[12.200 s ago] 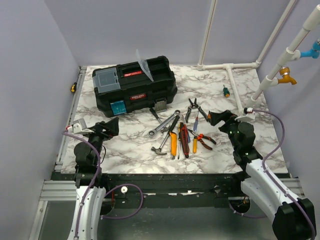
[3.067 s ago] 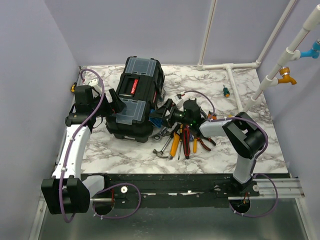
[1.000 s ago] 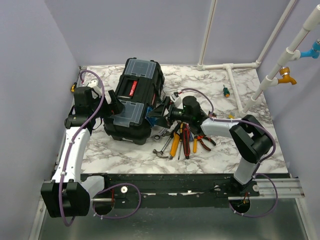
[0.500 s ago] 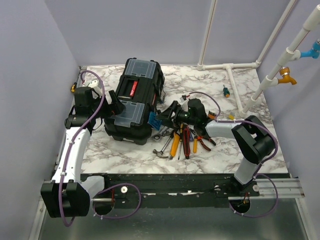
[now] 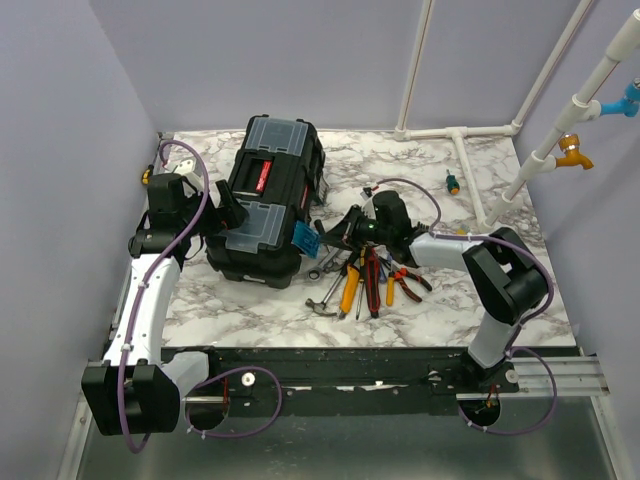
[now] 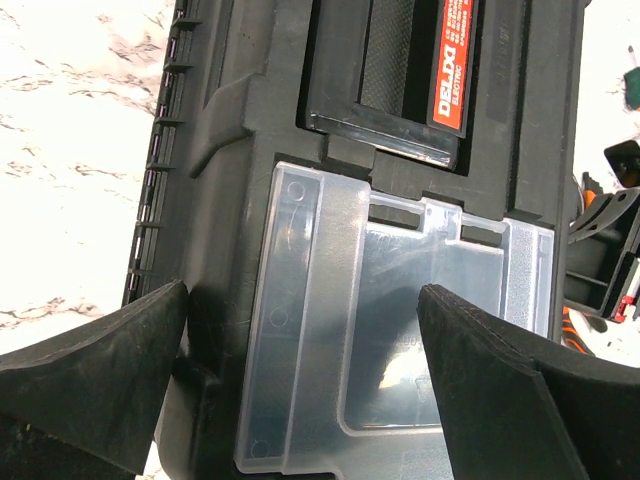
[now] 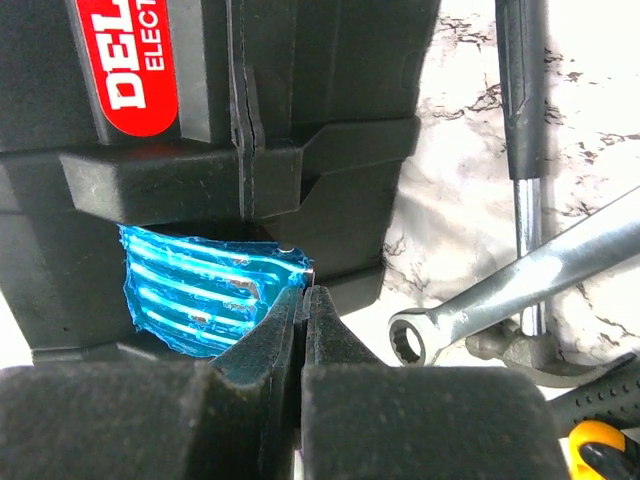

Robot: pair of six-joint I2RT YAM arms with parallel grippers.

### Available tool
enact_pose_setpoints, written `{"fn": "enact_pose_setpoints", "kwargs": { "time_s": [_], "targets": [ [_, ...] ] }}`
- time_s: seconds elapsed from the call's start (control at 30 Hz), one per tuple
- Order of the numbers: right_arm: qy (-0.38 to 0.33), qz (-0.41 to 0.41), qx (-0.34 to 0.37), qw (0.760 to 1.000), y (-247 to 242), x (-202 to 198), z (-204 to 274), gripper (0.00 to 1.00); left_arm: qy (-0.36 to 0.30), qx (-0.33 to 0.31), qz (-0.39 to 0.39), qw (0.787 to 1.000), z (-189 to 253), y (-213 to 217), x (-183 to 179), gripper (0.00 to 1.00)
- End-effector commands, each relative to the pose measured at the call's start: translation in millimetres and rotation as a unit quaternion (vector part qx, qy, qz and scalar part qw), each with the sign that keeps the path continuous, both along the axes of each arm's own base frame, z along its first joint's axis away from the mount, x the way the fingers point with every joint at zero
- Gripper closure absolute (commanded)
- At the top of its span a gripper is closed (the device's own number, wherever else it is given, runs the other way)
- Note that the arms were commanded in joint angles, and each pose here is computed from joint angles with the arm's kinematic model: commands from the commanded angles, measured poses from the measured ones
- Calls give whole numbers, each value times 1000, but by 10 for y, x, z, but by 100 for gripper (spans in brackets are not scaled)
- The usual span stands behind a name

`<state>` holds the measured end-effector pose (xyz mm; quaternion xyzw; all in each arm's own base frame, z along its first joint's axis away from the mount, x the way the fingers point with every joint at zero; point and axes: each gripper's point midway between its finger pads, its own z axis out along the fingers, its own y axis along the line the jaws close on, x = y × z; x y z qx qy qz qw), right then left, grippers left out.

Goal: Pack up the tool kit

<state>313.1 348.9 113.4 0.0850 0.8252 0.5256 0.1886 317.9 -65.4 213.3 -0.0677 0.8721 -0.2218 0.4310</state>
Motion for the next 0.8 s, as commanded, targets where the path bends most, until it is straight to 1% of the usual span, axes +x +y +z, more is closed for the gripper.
{"fn": "enact_pose_setpoints", "kwargs": {
  "time_s": [0.0,0.07,0.1,0.13,0.17,0.2,0.23,0.27,0.37,0.4,0.43,0.47,0.5,0.53,0.57,0.77],
  "targets": [
    [-53,52,48,996,422,-56,401,97,26,-48,-48,997,-36,-257,-125,2],
    [-53,54,53,996,443,-63,400,81,33,-50,-50,997,-64,-270,-128,2],
    [-52,52,55,996,440,-64,397,68,35,-51,-51,997,-75,-275,-128,2],
    [-51,47,54,996,428,-61,386,57,36,-51,-51,997,-84,-273,-128,2],
    [-51,42,55,996,419,-56,384,43,36,-51,-52,997,-83,-278,-129,2],
    [-47,39,59,996,413,-64,370,38,37,-51,-52,997,-87,-278,-125,2],
    [-44,39,68,996,421,-74,384,37,38,-51,-52,997,-90,-278,-125,2],
    [-38,40,73,996,428,-79,364,41,39,-51,-52,997,-96,-279,-128,2],
    [-27,49,98,994,485,-99,362,67,38,-53,-53,996,-87,-283,-125,2],
    [-26,50,105,993,495,-98,371,68,38,-53,-53,996,-86,-284,-125,2],
    [-24,51,109,992,508,-97,381,59,37,-53,-54,996,-81,-286,-125,2],
    [-23,48,108,993,511,-92,383,38,37,-53,-54,996,-82,-286,-127,2],
    [-25,45,107,993,513,-92,398,27,36,-53,-54,997,-79,-286,-128,2],
    [-29,42,107,993,505,-89,420,11,36,-53,-53,997,-79,-285,-129,2],
    [-32,40,105,993,494,-93,435,0,35,-52,-54,997,-76,-284,-130,2],
    [-32,1,77,996,368,-59,388,0,33,-52,-54,997,-57,-285,-132,2]
  ]
}}
